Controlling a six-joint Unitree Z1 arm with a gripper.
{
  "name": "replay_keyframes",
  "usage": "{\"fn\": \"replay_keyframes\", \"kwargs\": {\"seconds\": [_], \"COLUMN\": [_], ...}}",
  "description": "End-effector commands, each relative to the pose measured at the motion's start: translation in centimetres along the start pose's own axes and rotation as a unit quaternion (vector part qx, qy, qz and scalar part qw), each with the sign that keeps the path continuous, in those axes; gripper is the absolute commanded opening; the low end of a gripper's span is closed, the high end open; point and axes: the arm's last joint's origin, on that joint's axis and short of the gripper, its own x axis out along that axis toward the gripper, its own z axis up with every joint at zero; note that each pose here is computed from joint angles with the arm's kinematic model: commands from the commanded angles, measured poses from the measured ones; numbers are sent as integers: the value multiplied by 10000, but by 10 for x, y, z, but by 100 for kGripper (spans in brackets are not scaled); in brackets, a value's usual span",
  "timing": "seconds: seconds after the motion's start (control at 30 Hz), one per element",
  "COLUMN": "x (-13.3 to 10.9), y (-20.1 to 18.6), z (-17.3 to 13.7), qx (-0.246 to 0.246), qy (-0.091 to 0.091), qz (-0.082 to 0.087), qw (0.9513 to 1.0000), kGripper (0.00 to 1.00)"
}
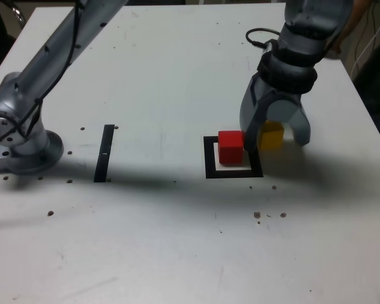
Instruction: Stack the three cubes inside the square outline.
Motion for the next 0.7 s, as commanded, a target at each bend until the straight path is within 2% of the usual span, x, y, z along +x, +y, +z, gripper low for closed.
{"fn": "replay_keyframes", "kwargs": {"seconds": [0.0,0.07,0.13,0.67], "x": [0,-1,-1,-2], "y": [1,1,1,1], "z": [2,3,3,2], "qx": [1,20,32,34], "qy": [-53,-75,-90,-95], "qz": [14,16,16,-14], "qw": [10000,10000,10000,9999], "kGripper": [33,25,22,22]}}
